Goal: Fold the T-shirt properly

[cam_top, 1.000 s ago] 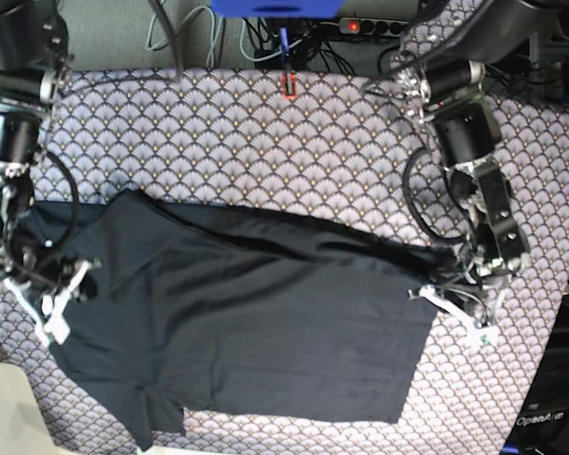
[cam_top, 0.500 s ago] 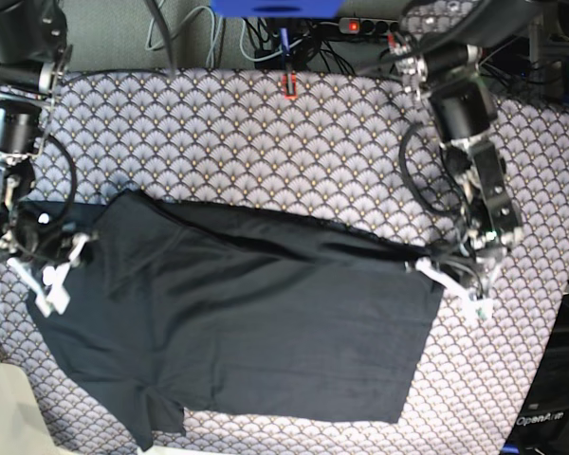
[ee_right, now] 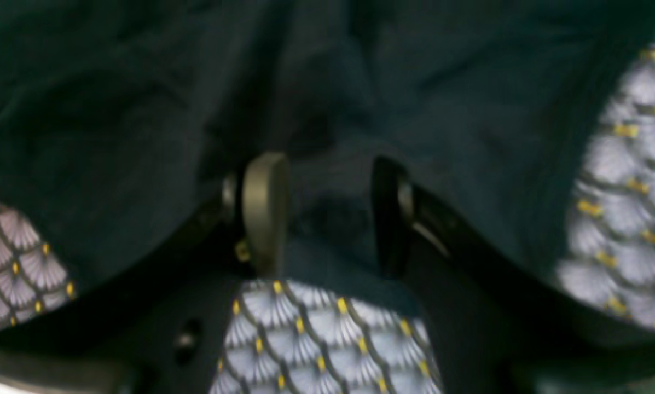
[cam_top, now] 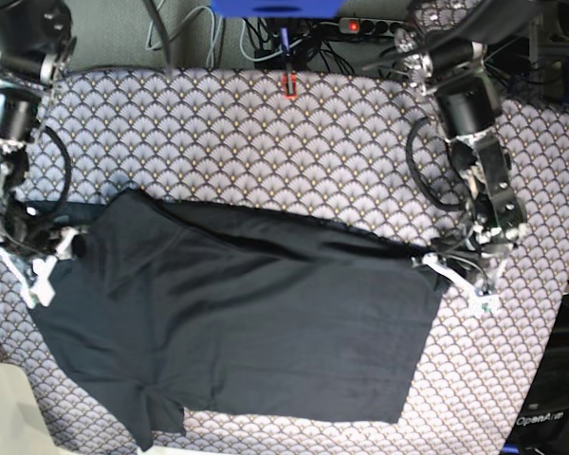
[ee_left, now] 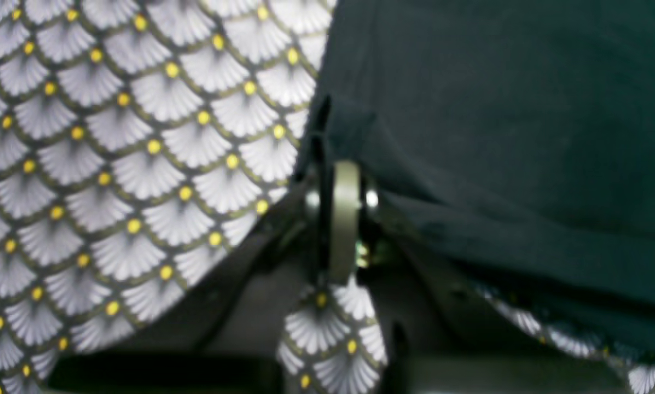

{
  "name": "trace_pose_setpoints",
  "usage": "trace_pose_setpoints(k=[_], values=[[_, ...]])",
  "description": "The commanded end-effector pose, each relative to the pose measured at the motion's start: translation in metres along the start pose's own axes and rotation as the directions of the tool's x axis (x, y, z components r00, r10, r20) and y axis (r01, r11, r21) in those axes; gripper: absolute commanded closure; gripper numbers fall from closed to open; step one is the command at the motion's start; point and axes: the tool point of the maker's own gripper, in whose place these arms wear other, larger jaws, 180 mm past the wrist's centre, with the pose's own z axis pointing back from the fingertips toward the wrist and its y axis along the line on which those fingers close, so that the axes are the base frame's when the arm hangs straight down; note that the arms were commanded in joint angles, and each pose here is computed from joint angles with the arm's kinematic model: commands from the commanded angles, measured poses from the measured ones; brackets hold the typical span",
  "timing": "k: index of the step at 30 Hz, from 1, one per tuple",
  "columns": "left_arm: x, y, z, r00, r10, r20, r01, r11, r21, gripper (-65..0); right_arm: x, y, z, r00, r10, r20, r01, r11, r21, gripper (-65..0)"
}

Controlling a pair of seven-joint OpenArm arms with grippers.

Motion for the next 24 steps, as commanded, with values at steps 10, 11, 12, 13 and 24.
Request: trace_pose_setpoints(k=[10,11,12,13,24], values=[[0.026,0.001,0.004,0.998,-0.01,0.066,0.011,1.0,-0.002,0.0,-0.021,-0.006,0.02,0.999,-0.05,0.006,0.05,0.998,-0.044,-27.1],[0.024,0.001,0.003,0.998,-0.009,0.06,0.01,1.0,-0.003,0.0,-0.024,-0.001,0.018,0.999,-0.055,0.0,0.055,0.998,-0.034,-27.2],[0.024,0.001,0.003,0.998,-0.009,0.06,0.01,1.0,-0.003,0.0,-0.026,0.002,0.016,0.998,-0.055,-0.005,0.055,0.998,-0.027,-27.2],[0.024,0.001,0.003,0.998,-0.009,0.06,0.01,1.0,-0.003,0.0,-0.028,0.007,0.013,0.998,-0.058,-0.008,0.058,0.998,-0.017,-27.2],[0.024,0.001,0.003,0.998,-0.009,0.06,0.01,1.0,-0.003,0.0,-0.014,0.022,0.014,0.998,-0.051,0.039,0.051,0.999,-0.003,-27.2]])
